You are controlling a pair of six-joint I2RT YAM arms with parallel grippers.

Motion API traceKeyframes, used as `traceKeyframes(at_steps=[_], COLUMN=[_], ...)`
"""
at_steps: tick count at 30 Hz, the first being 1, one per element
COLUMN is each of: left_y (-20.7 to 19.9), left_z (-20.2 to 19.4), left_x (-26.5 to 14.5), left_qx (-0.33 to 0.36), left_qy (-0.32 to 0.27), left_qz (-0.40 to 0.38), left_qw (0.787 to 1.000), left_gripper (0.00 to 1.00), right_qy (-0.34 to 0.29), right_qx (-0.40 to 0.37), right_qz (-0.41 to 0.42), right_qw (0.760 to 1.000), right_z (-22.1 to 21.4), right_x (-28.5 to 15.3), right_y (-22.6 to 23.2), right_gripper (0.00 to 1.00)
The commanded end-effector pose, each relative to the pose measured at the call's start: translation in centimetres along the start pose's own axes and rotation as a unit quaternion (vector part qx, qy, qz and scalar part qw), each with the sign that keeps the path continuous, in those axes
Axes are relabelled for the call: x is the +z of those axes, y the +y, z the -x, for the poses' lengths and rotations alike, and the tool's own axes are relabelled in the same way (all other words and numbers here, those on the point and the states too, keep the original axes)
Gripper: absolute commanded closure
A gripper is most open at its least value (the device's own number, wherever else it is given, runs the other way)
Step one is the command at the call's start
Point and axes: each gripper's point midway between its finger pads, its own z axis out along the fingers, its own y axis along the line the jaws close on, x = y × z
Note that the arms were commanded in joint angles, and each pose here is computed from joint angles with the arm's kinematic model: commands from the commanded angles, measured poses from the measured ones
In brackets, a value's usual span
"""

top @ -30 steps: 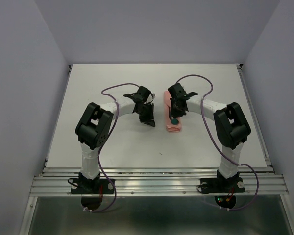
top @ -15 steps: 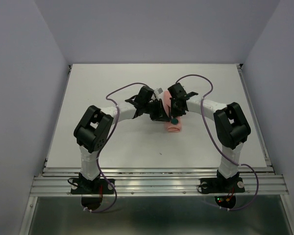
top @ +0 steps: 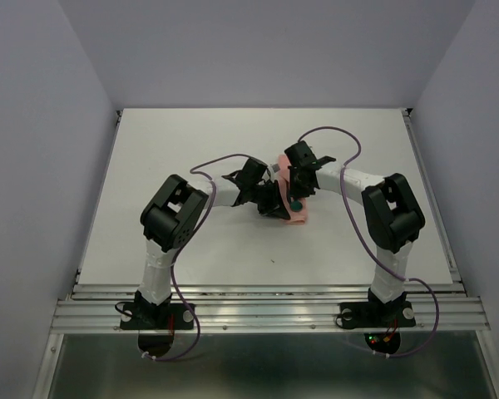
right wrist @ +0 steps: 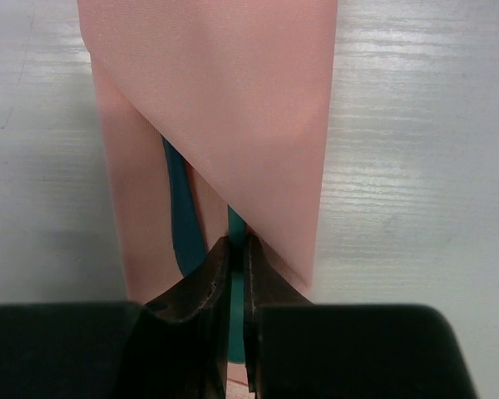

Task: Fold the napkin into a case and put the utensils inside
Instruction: Pick up the spoon from the folded napkin.

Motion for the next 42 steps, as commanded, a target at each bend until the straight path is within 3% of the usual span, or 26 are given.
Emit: traceKeyframes(at_steps=[1, 39, 42], left_y=[-0.5, 0.4, 0.4], left_z=[-0.1, -0.8, -0.8], left_x=[0.0, 0.5, 0.5], left_qx=[0.013, 0.008, 0.008], left_qy=[0.005, 0.020, 0.019], left_qz=[-0.006, 0.002, 0.002], left_qw=[1.000, 1.000, 1.000], left_gripper=[1.00, 1.00, 1.00], right_qy=[-0.032, -0.068, -0.068], right_qx=[-0.001, -0.016, -0.015], right_qz=[0.008, -0.014, -0.014], right_qw=[0.999, 0.997, 0.997], right_z=[2.1, 4.6, 4.6], right_x=[0.0, 0.7, 0.9], right_y=[0.8, -0.2, -0.1], right_gripper=[0.95, 0.94, 0.87])
